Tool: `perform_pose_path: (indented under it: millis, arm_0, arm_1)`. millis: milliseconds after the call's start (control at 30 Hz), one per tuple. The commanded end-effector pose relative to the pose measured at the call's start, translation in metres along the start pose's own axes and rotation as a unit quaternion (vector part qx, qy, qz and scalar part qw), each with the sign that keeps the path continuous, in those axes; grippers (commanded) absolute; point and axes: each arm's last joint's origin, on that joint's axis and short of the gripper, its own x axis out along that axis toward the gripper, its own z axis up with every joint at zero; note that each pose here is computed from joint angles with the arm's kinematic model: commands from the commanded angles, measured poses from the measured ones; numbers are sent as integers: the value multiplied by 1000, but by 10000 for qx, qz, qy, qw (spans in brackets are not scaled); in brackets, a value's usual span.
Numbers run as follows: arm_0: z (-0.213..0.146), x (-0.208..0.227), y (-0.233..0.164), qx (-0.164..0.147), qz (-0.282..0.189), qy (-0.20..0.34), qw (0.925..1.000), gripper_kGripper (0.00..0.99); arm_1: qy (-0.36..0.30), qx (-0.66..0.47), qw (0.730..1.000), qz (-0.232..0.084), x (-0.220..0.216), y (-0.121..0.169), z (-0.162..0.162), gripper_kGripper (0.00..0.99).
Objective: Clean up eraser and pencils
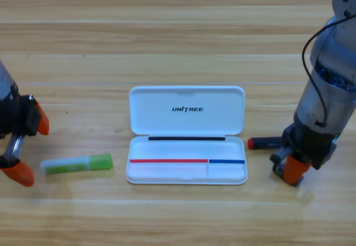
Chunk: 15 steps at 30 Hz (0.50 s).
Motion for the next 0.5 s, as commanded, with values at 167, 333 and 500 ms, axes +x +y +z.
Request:
perform_pose_path:
  millis: [167, 333, 500]
  arm_0:
    - [0, 33, 16, -467, -70, 345, 9983, 986]
    - [6, 43, 24, -547, -153, 273, 9980, 985]
    - [11, 54, 29, -538, -257, 175, 9981, 989]
  arm_1:
    - [-468, -2043, 9776, -164, -86, 27, 1, 0]
    - [-316, -2722, 9616, -125, -70, 38, 25, 0]
    - [-252, -3239, 9457, -95, -54, 49, 45, 0]
